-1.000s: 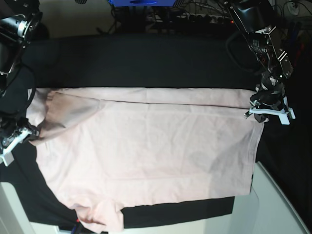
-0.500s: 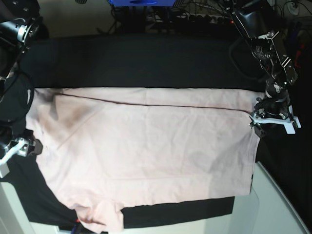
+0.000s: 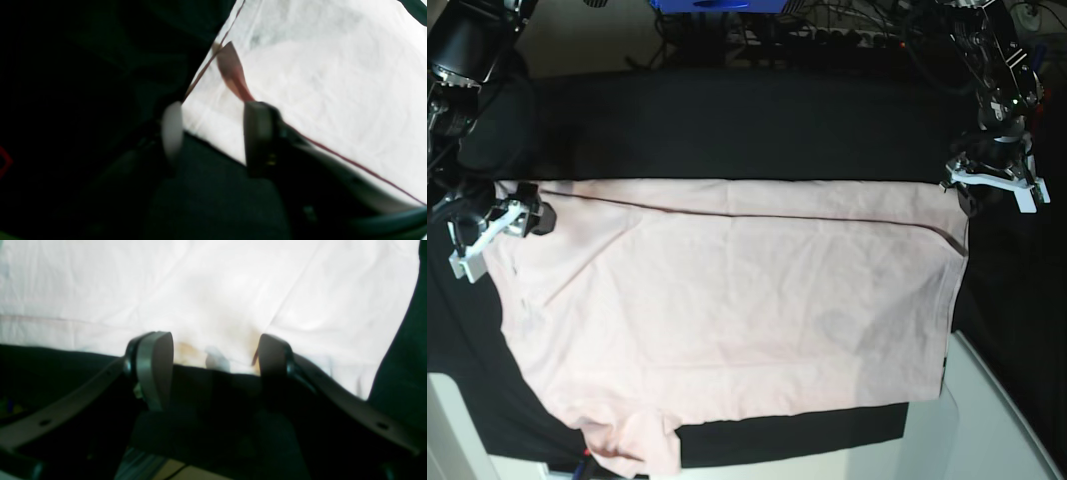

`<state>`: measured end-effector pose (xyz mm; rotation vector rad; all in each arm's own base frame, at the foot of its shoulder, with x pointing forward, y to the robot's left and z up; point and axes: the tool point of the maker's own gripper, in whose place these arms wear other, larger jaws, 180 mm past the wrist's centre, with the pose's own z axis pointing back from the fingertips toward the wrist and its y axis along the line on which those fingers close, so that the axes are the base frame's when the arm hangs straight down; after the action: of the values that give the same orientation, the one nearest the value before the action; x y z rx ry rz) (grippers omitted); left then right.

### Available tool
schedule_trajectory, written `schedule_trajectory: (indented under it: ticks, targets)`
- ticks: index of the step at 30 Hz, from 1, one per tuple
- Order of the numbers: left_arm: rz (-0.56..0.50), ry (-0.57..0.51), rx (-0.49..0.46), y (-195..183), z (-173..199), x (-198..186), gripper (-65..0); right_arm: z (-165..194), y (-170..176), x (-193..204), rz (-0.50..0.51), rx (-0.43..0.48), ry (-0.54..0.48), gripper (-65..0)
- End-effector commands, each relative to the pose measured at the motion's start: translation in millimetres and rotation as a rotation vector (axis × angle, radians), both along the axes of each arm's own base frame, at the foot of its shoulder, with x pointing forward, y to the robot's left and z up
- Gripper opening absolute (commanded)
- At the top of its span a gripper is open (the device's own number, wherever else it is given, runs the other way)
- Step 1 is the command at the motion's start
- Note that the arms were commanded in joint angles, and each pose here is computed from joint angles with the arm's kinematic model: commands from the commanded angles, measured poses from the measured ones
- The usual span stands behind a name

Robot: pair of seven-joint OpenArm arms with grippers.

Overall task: Fold the T-shirt properly
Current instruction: 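Release the edge and sweep the right gripper across the shirt to flatten it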

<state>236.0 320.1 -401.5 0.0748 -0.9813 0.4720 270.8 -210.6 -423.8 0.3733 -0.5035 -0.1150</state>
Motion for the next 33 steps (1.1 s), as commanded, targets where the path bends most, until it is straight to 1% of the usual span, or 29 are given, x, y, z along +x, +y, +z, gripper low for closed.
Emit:
schedule_trajectory:
  ticks: [1,3,4,8,12,14,16,19,21,23,33]
  targets:
    - [-0.008,-0.030,0.024,4.5,10.5,2.2,-43.7,5.6,-0.5,7.9,-0.007,0.012,-0.032,-27.7]
    - [-0.009,-0.014,0.023,4.3,6.4,-3.9,-50.2,-5.6,1.1,3.2,-0.019,0.035,-0.002,-27.7]
    - [-0.009,-0.013,0.022,4.3,5.9,-4.2,-51.7,-11.1,2.1,0.8,-0.024,0.047,0.012,-27.7]
    - [-0.008,-0.010,0.020,4.3,4.8,-4.7,-53.2,-30.4,5.4,-5.8,-0.056,0.091,0.045,-27.7]
    - [-0.009,-0.015,0.023,4.2,6.9,-3.7,-54.6,-39.7,5.0,-8.2,-0.077,0.107,0.054,-27.7]
    - [-0.008,-0.015,0.021,3.3,6.4,-3.9,-58.4,-41.9,4.4,-9.3,-0.078,0.110,0.057,-27.7]
    - [-0.007,-0.010,0.017,3.4,4.2,-4.9,-65.0,-41.6,4.1,-8.6,-0.080,0.109,0.053,-27.7]
    - [-0.006,-0.009,0.015,2.9,3.4,-5.2,-65.0,-38.8,2.4,-6.4,-0.075,0.101,0.044,-27.7]
    - [-0.006,-0.009,0.015,2.9,3.4,-5.2,-65.0,-37.3,-8.7,-6.5,-0.076,0.078,0.046,-27.7]
    - [-0.006,-0.009,0.015,2.9,3.4,-5.2,-65.0,-36.9,-11.6,-5.4,-0.080,0.074,0.041,-27.7]
    - [-0.005,-0.008,0.013,2.5,2.6,-5.6,-65.0,-32.8,-7.2,2.6,-0.076,0.084,0.021,-28.6]
